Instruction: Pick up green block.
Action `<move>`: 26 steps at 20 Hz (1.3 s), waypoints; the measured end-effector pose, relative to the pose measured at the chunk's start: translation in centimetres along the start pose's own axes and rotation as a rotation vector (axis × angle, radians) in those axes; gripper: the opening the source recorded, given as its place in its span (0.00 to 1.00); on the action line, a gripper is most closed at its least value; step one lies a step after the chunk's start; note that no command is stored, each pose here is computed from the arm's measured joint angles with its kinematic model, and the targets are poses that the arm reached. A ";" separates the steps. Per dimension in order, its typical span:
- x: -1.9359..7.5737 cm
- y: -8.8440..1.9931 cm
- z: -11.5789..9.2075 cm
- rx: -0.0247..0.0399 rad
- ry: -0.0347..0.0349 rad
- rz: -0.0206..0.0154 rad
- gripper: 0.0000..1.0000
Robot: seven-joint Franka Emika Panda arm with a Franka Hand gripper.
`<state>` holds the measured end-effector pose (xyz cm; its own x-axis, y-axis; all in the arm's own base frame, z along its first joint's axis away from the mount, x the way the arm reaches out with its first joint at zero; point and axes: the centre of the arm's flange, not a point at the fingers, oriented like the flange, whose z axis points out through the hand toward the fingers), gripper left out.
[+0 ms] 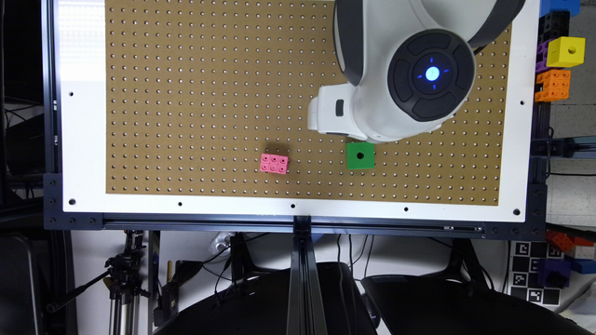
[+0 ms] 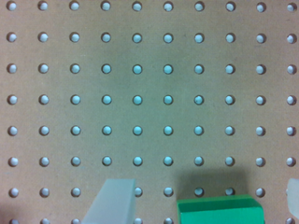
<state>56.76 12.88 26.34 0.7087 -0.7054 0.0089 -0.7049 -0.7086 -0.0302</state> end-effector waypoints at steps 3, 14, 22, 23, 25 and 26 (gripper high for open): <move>0.18 -0.5 -0.4 0.0099 0.0054 -0.0019 1.00; 1.66 -3.2 0.8 0.0293 0.0110 -0.0042 1.00; 1.67 -3.2 4.1 0.0155 -0.0014 -0.0028 1.00; 1.71 -3.3 4.3 0.0154 -0.0017 -0.0027 1.00; 1.77 -3.3 4.4 0.0162 -0.0014 -0.0026 1.00; 1.87 -3.5 4.2 0.0205 0.0013 -0.0025 1.00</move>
<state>60.68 14.11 22.27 0.7105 -0.7037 0.0103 -0.7024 -0.7099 -0.0507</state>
